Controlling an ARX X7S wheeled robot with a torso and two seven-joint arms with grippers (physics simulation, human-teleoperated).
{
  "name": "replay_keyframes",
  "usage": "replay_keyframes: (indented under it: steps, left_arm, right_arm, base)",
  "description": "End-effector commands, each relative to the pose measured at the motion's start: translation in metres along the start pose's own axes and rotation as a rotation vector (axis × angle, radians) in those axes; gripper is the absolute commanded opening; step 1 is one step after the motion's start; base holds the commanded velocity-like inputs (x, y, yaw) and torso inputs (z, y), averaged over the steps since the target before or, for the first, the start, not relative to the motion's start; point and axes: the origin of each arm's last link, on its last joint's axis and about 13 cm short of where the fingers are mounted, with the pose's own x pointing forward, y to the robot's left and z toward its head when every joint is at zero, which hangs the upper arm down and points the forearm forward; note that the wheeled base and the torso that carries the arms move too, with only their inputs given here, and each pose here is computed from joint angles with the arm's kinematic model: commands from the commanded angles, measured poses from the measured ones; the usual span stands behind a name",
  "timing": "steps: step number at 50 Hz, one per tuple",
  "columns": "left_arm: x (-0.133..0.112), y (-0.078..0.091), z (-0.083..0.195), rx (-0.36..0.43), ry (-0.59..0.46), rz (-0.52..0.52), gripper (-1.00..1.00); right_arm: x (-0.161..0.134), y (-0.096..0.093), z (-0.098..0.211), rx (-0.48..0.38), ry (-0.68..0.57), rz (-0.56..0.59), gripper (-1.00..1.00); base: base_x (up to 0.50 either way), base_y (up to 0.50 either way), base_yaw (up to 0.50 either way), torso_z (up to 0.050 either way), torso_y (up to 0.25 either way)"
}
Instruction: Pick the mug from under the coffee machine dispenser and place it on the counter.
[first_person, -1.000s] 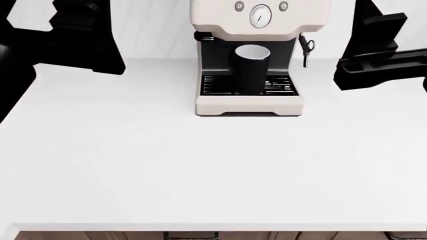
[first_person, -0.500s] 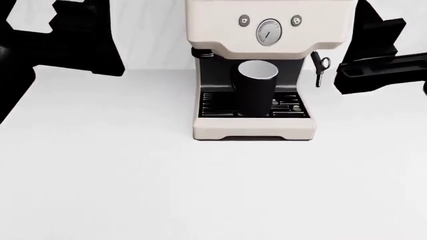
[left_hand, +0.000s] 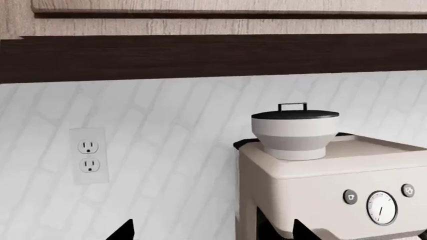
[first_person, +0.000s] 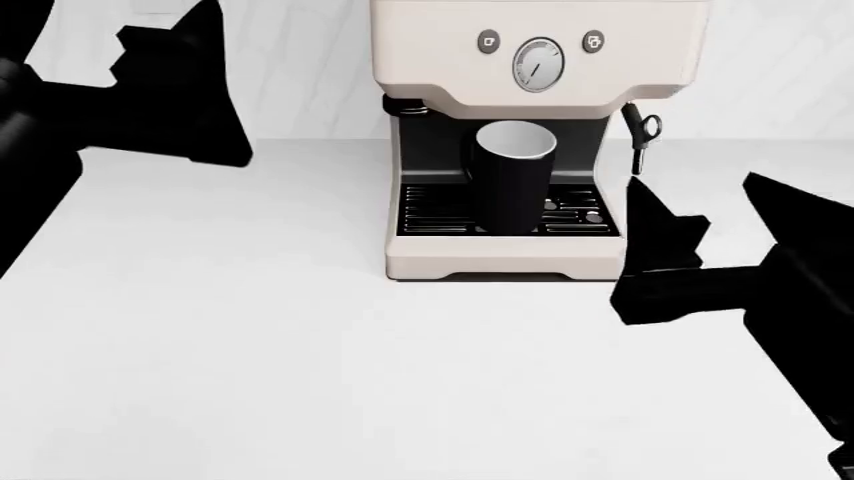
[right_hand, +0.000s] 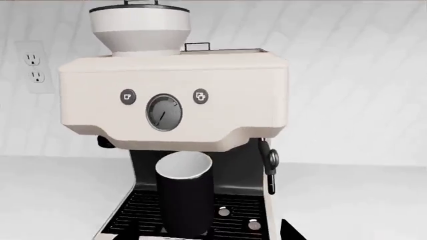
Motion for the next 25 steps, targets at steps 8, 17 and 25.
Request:
replay_keyframes:
  steps: [8,17,25]
  left_arm:
    - [0.002,0.0,-0.008,-0.003,0.014,-0.004,1.0]
    - [0.004,-0.001,-0.011,-0.005,0.022,-0.005,1.0]
    - [0.004,-0.001,-0.01,-0.006,0.024,-0.005,1.0]
  right_arm:
    - [0.03,0.006,-0.038,0.032,0.107,-0.019,1.0]
    - [0.044,0.022,-0.039,-0.029,0.074,0.032,1.0]
    - [0.057,0.027,-0.043,-0.072,0.065,0.035,1.0]
  base:
    - [0.0,0.0,0.0,0.0,0.0]
    - [0.0,0.0,0.0,0.0,0.0]
    - [0.0,0.0,0.0,0.0,0.0]
